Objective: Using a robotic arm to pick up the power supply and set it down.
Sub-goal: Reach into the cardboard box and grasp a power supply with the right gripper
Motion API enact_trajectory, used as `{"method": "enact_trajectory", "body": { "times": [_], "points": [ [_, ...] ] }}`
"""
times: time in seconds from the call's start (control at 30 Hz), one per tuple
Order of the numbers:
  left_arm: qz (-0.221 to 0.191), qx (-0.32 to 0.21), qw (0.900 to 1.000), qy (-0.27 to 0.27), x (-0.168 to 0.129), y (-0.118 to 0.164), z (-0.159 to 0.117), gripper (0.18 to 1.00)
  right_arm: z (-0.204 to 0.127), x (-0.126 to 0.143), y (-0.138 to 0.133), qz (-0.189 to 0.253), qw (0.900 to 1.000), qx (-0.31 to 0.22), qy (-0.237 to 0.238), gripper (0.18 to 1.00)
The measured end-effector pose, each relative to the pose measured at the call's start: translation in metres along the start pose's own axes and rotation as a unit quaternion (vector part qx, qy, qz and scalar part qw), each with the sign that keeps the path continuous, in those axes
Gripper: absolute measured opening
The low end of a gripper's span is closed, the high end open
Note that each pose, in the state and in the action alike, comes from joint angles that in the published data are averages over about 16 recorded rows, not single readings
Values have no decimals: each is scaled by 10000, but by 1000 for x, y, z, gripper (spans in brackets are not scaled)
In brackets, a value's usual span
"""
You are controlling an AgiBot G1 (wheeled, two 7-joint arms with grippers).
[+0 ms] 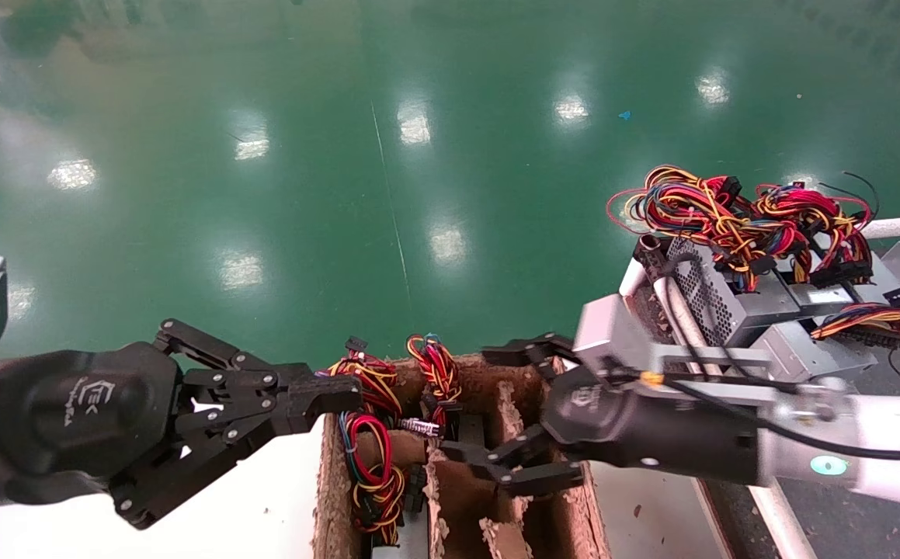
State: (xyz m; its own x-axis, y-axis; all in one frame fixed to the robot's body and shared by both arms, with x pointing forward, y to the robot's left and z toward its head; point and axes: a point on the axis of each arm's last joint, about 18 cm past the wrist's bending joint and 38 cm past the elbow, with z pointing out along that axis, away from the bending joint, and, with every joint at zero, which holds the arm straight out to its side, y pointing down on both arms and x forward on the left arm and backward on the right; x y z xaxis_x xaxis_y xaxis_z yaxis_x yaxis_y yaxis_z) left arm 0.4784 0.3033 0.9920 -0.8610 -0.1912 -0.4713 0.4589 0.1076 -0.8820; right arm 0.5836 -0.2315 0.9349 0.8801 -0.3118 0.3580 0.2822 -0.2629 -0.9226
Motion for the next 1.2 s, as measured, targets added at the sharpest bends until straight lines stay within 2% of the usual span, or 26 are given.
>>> {"method": "enact_trajectory", "body": {
  "times": [0.27, 0.5, 0.9, 1.2],
  "points": [
    [0, 0, 10000, 0, 0, 0, 0, 203, 46, 3, 14, 181, 9994, -111, -263, 1001],
    [0, 0, 10000, 0, 0, 0, 0, 243, 78, -1, 24, 163, 9984, -255, -481, 1001],
    [0, 0, 10000, 0, 0, 0, 0, 416, 111, -5, 37, -22, 9978, -422, -513, 961],
    [0, 0, 10000, 0, 0, 0, 0, 622, 120, -7, 41, -53, 9981, -446, -419, 845]
  ]
}}
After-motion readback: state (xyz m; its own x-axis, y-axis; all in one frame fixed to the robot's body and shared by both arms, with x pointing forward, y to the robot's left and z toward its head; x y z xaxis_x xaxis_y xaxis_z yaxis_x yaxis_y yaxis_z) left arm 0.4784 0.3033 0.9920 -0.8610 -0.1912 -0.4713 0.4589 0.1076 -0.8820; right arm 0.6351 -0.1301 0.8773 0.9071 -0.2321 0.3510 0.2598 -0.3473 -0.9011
